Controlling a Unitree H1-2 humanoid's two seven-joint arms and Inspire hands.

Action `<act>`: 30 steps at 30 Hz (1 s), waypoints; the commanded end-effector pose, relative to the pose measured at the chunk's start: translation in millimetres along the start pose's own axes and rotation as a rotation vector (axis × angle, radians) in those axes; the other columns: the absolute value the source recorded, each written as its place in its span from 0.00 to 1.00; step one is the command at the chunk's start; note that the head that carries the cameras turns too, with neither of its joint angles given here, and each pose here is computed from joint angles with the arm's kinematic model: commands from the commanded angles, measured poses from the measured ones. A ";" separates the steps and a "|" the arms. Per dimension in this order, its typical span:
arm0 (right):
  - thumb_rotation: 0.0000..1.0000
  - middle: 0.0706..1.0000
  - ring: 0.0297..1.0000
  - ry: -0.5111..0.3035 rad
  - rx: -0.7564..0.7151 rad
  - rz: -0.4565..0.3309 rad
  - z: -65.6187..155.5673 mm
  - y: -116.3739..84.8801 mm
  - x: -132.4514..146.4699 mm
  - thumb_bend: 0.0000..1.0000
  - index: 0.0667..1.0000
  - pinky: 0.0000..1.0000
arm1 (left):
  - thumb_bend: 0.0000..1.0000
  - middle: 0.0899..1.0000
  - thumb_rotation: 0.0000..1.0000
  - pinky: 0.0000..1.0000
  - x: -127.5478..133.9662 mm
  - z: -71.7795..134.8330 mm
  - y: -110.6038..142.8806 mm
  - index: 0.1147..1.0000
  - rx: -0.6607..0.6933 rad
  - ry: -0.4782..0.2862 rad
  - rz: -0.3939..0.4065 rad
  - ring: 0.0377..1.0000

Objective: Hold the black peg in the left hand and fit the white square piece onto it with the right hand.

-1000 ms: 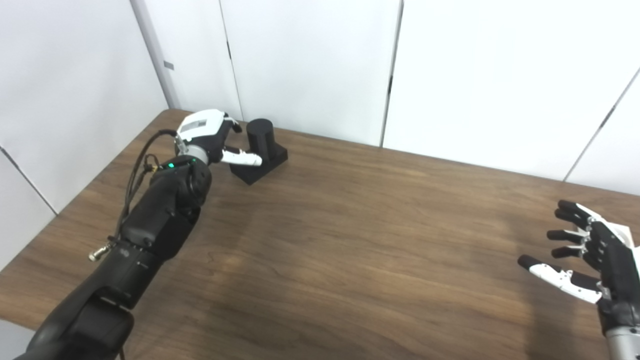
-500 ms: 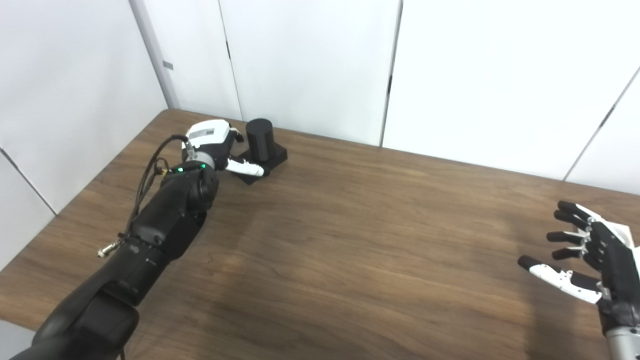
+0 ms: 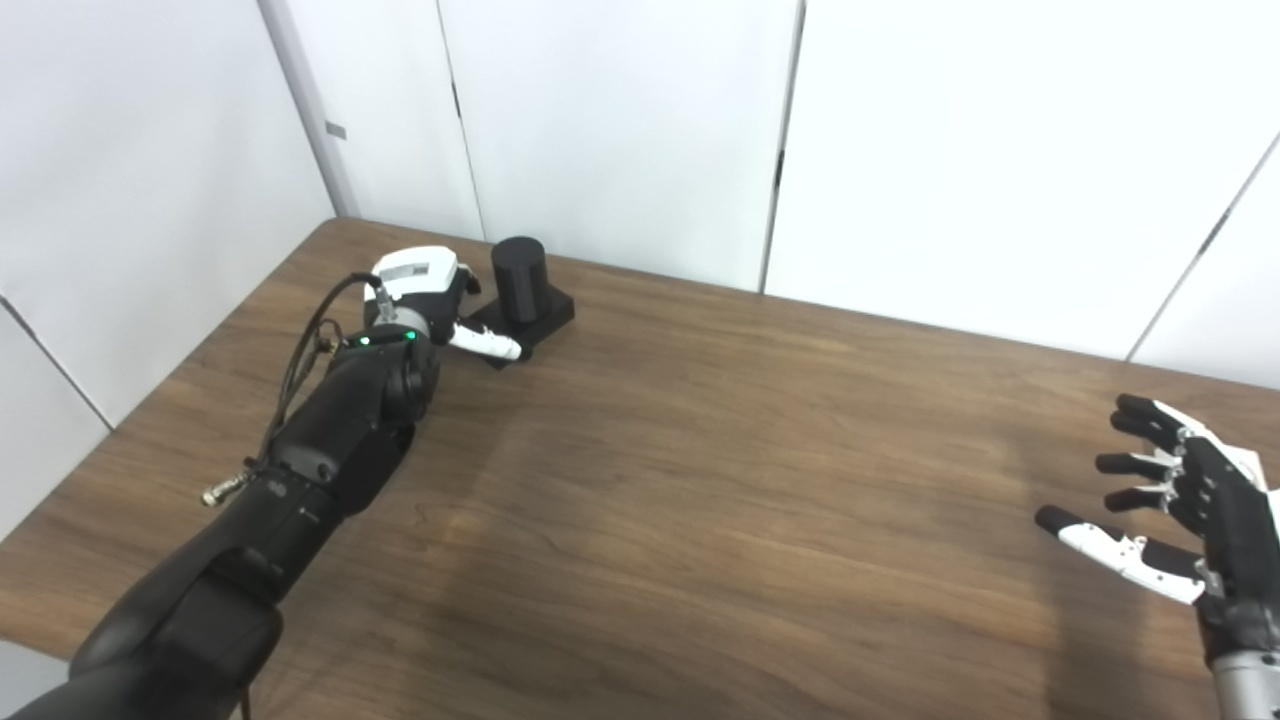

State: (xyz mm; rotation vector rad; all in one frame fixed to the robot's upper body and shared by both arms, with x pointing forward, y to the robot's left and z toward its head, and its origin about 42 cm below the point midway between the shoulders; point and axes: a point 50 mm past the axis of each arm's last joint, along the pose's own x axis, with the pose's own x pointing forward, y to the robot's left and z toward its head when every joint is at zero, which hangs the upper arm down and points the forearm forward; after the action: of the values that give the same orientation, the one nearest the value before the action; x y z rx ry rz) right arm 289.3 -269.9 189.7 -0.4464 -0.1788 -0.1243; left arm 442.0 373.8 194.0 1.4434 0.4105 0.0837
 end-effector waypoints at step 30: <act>0.00 0.77 0.64 -0.074 -0.012 -0.046 14.8 -9.0 2.9 0.64 0.77 0.50 | 0.83 0.91 0.48 0.81 23.5 10.4 25.2 0.66 0.037 -0.041 0.041 0.95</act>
State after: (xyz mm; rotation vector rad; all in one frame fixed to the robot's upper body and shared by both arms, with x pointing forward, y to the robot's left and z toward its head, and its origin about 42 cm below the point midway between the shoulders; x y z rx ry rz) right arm 286.0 -271.5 189.9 -0.4540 -0.1770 -0.1373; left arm 458.5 369.0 183.6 1.4605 0.4172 0.0401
